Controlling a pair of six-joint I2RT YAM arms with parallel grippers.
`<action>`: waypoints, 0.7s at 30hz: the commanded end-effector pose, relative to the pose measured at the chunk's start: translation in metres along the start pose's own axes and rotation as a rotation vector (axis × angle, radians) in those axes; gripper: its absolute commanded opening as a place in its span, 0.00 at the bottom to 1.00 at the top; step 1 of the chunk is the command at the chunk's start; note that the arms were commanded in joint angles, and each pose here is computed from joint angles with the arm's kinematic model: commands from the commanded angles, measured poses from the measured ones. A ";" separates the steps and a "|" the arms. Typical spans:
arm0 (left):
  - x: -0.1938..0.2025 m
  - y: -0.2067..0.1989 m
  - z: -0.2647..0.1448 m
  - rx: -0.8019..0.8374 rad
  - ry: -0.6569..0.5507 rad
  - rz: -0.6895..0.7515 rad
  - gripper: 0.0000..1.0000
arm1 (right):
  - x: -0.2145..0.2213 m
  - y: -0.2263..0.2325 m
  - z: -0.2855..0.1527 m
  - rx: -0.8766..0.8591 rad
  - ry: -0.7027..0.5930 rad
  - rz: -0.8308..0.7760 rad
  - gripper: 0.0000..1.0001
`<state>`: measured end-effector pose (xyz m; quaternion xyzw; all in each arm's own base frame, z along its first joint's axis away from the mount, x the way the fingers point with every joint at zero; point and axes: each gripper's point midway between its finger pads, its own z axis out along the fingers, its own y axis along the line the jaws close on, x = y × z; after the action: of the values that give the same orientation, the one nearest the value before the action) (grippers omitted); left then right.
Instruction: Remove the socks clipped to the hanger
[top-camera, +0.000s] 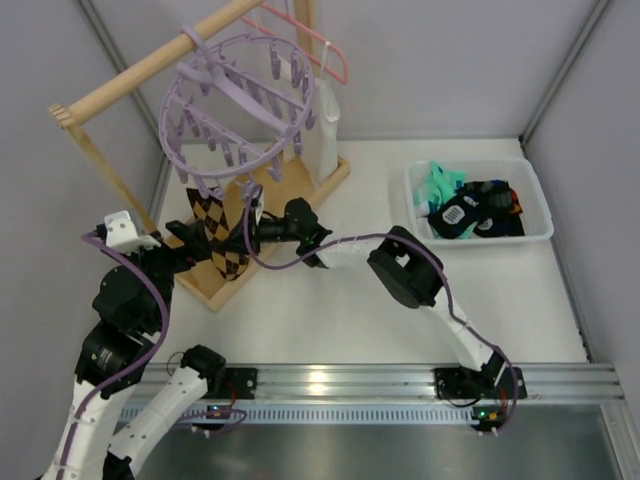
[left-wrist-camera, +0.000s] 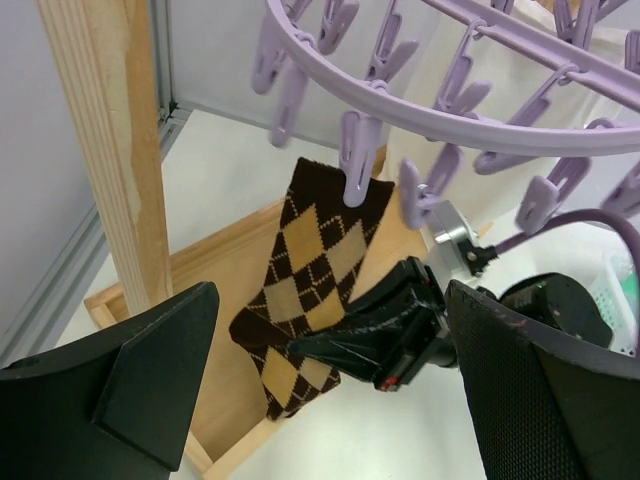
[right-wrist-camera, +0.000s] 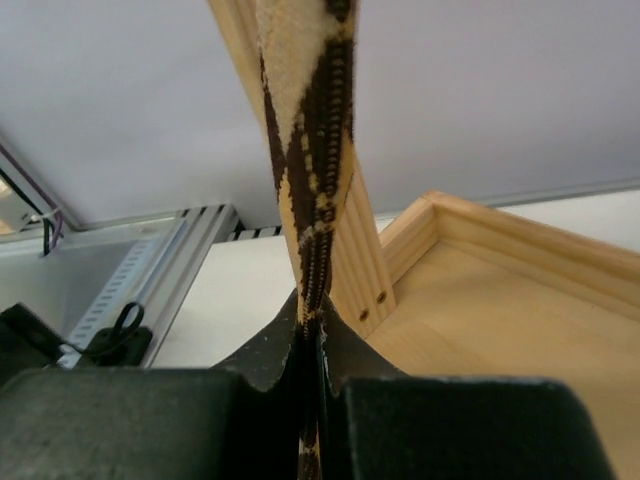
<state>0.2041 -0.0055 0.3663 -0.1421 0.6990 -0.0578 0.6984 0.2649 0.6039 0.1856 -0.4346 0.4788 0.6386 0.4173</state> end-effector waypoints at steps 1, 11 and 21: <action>-0.018 -0.011 -0.001 0.051 -0.047 -0.038 0.98 | -0.095 0.067 -0.003 -0.099 -0.195 -0.173 0.00; -0.028 -0.065 -0.011 0.315 0.011 -0.078 0.98 | -0.108 0.133 -0.071 -0.069 -0.227 -0.149 0.00; -0.030 -0.127 -0.030 0.622 0.135 -0.133 0.98 | -0.089 0.196 -0.138 -0.130 -0.238 -0.096 0.00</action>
<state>0.1988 -0.0984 0.4076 0.0001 0.7048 -0.2590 0.6605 0.1552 0.4437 0.2559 -0.3925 0.4576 0.6592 0.4495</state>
